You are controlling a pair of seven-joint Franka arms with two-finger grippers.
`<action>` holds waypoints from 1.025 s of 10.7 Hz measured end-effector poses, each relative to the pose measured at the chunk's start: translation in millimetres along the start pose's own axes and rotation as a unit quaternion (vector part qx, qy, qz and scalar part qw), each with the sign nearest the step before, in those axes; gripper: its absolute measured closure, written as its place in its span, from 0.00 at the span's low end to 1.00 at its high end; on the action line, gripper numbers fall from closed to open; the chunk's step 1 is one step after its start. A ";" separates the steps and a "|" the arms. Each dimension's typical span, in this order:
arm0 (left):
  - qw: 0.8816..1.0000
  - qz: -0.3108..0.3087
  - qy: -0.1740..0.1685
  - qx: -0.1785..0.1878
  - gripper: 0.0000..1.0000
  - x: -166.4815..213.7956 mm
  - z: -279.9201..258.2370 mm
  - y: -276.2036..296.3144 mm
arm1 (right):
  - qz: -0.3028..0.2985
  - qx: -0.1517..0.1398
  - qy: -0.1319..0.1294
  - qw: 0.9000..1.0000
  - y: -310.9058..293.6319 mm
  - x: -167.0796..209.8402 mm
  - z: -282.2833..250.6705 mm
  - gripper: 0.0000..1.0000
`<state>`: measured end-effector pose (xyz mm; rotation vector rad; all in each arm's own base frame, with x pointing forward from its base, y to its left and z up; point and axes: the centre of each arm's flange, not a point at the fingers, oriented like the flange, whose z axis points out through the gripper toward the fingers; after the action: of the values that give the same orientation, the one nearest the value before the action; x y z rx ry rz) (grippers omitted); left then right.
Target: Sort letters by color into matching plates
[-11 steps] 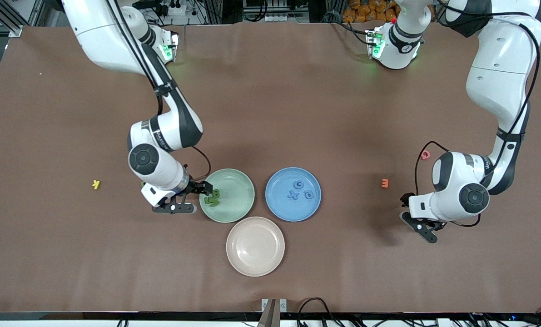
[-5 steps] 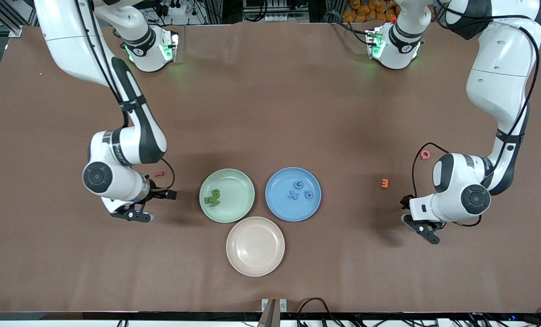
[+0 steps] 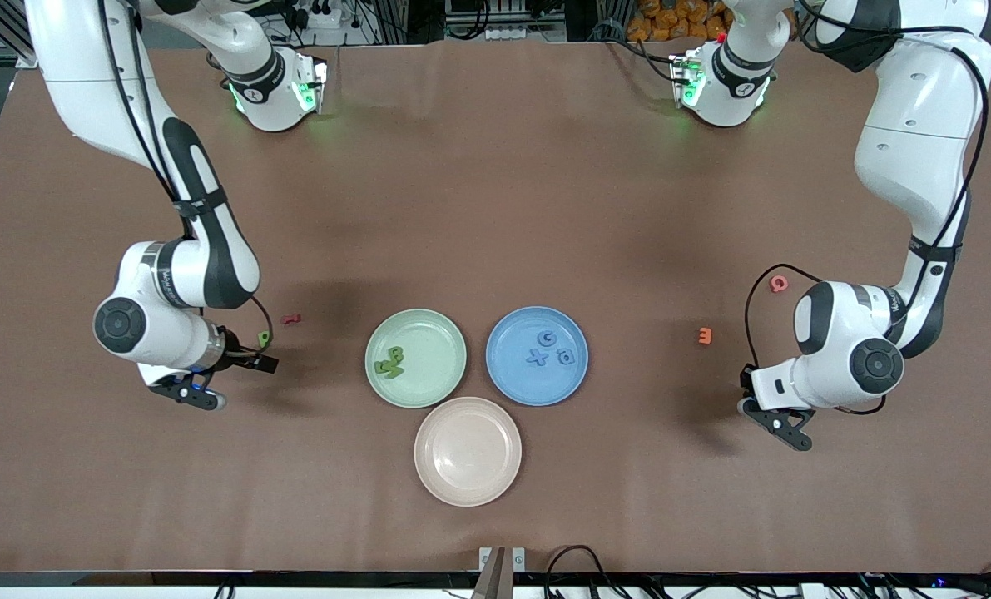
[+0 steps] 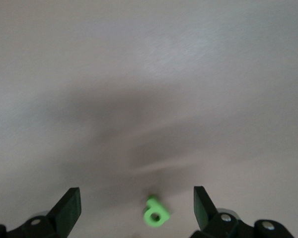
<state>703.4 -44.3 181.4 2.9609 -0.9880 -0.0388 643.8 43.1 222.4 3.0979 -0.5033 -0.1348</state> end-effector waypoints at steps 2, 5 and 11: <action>1.000 -0.003 0.001 -0.001 0.72 2.0 -0.6 2.4 | 0.022 0.006 0.022 1.000 30.8 -8.5 17.8 0.00; 1.000 -0.028 0.012 0.002 0.72 16.3 -12.3 16.8 | 0.028 0.007 0.029 0.999 39.7 -21.8 29.5 0.00; 0.992 -0.121 0.026 0.006 0.72 65.1 -39.6 96.0 | 0.029 0.008 0.030 0.999 43.4 -44.9 54.9 0.00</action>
<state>699.1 -159.6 222.4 3.0573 -0.6215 0.0423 583.0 16.8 172.1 3.0888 -0.5962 -0.0390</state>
